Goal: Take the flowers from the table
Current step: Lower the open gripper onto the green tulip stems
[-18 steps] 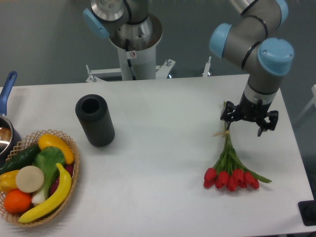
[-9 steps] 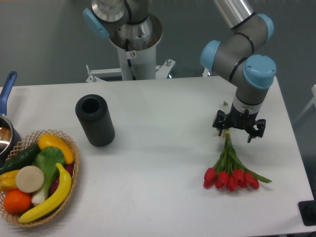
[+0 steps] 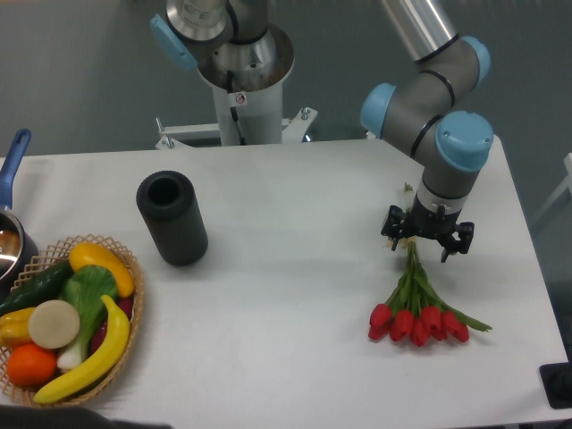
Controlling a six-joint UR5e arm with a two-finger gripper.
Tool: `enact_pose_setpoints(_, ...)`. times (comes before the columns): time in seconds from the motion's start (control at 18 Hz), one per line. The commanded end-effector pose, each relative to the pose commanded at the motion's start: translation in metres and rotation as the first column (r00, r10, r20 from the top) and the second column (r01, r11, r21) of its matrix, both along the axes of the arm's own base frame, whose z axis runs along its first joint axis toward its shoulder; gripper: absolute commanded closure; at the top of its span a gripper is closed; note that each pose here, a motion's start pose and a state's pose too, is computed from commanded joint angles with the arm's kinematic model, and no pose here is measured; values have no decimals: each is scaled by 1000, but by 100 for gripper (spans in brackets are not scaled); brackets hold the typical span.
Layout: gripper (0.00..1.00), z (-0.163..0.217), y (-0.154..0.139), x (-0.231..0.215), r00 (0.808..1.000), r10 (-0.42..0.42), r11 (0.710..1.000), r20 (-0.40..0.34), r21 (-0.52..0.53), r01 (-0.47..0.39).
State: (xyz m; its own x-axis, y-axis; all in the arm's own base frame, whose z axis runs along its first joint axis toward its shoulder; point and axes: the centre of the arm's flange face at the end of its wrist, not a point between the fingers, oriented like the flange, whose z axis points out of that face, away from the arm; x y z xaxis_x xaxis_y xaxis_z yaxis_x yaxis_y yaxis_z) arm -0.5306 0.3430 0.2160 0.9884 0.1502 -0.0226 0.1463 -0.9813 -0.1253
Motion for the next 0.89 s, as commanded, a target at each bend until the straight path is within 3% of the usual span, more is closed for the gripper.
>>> enact_pose_setpoints(0.39,8,-15,1,-6,1000,2,1000,17,-6,-1)
enact_pose_setpoints(0.83,21,-25,1,-2,1000,0,1000,30,-11,0)
enact_pose_setpoints(0.89,27,-25,1,-2,1000,0,1000,30,-11,0)
